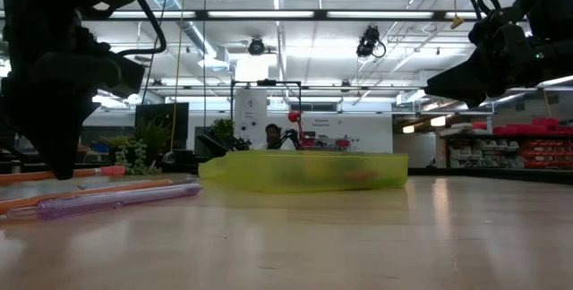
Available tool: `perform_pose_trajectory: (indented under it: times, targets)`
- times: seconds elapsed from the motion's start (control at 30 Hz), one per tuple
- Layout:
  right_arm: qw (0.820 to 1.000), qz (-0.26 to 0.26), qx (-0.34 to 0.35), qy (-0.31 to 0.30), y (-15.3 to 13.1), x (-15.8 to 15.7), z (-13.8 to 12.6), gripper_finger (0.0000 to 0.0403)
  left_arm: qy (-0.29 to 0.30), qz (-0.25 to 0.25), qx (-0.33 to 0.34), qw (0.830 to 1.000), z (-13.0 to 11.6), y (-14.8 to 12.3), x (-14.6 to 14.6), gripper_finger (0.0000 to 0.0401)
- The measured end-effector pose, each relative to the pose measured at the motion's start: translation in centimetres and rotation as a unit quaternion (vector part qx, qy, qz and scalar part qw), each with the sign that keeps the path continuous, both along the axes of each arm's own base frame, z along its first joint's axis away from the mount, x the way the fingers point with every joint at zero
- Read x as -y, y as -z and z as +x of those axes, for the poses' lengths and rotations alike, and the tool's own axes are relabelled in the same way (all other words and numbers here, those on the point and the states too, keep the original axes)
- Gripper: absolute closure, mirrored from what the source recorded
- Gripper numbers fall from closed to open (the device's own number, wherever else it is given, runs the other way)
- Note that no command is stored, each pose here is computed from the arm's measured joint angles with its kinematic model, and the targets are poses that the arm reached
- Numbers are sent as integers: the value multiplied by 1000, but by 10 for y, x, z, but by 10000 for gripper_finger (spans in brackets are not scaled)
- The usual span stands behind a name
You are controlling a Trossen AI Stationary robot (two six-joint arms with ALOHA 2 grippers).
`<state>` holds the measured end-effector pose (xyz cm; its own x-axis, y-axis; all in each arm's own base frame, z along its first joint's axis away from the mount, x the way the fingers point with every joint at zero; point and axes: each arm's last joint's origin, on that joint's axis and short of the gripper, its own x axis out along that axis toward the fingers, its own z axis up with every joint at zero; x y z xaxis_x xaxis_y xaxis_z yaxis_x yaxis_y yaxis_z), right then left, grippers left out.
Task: Pack school essentials
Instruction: Put the left orange pencil into the yellow supply box
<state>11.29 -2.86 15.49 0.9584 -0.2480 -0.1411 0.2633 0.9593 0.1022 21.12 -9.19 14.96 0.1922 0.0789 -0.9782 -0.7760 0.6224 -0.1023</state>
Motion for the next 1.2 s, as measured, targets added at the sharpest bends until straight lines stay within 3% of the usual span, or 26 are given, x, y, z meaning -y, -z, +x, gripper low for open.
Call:
perform_pose_trajectory:
  times: [0.57,0.87,1.2]
  targets:
    - [1000,0,0,0,0,0,0,246,6,12,40,999,-2,-24,-5,381]
    - [1000,0,0,0,0,0,0,246,19,52,47,997,5,-45,-4,381]
    - [1000,0,0,0,0,0,0,246,29,120,104,987,15,-59,-4,379]
